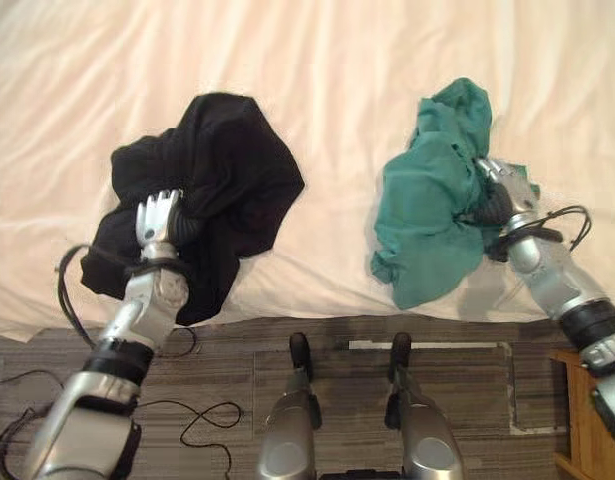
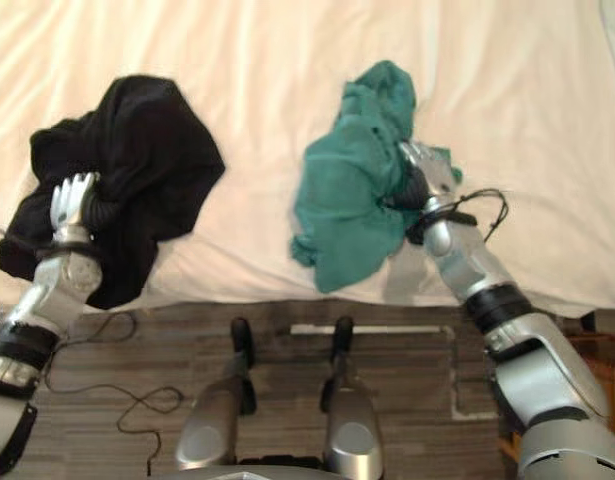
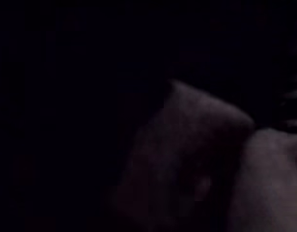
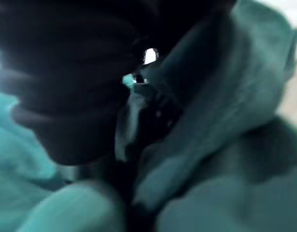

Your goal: Tidy up the quilt and then pick up the clothes from the bed and put them into the laundry hamper.

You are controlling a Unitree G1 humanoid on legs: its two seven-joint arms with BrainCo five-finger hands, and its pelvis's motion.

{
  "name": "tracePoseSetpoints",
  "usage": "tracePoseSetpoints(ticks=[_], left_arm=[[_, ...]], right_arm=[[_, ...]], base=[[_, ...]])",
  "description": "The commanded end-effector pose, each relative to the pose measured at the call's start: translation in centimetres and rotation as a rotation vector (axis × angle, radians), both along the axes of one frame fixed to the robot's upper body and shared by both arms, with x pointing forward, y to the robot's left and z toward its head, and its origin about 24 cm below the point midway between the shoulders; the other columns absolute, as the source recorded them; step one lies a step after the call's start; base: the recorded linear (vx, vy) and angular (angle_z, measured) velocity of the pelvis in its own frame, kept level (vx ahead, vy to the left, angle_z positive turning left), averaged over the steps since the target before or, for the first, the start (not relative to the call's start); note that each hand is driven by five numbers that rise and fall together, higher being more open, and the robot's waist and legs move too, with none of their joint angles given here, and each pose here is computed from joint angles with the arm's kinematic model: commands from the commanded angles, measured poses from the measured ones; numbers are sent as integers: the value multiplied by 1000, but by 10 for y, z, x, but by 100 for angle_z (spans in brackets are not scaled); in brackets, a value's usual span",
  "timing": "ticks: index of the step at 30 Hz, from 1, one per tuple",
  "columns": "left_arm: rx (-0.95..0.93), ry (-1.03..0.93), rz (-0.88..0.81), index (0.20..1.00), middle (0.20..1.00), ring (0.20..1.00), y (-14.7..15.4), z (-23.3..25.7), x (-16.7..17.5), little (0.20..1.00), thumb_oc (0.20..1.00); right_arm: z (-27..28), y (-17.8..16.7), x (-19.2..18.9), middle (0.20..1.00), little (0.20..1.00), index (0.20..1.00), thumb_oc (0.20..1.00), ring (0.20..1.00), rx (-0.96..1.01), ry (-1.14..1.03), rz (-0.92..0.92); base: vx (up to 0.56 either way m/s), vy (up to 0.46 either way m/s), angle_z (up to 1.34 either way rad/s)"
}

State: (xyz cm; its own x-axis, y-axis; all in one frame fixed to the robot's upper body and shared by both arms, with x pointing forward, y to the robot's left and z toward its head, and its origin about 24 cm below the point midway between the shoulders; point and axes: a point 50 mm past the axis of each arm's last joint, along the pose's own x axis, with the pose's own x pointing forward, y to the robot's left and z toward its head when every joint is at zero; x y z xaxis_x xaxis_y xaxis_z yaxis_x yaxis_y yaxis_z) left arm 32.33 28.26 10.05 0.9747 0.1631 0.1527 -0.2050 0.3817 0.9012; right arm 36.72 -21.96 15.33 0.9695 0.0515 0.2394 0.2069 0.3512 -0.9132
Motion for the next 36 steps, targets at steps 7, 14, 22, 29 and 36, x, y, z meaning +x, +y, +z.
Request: tracePoseSetpoints(ticks=[7, 14, 22, 29, 36], left_arm=[[-533, 162, 87, 200, 200, 200, -4, -87, -56, 200, 200], [-867, 55, 224, 200, 200, 200, -8, -109, -78, 200, 200], [-1097, 26, 362, 200, 200, 200, 0, -131, -115, 200, 200], [-1051, 139, 371, 200, 200, 200, -4, -145, -125, 200, 200], [-911, 476, 470, 200, 200, 200, -12, -195, -136, 200, 200]], right_arm=[[-110, 59, -42, 200, 200, 200, 200, 200, 404, 415, 193], [-135, 64, -70, 200, 200, 200, 200, 200, 1148, 416, 167], [-113, 33, -81, 200, 200, 200, 200, 200, 931, 243, 91], [-161, -13, -123, 200, 200, 200, 200, 200, 677, 379, -194], [-238, -51, -182, 200, 200, 200, 200, 200, 775, 601, -619]], base=[[66, -94, 75], [-79, -92, 108], [-115, 93, 146], [72, 233, 204], [217, 199, 175]])
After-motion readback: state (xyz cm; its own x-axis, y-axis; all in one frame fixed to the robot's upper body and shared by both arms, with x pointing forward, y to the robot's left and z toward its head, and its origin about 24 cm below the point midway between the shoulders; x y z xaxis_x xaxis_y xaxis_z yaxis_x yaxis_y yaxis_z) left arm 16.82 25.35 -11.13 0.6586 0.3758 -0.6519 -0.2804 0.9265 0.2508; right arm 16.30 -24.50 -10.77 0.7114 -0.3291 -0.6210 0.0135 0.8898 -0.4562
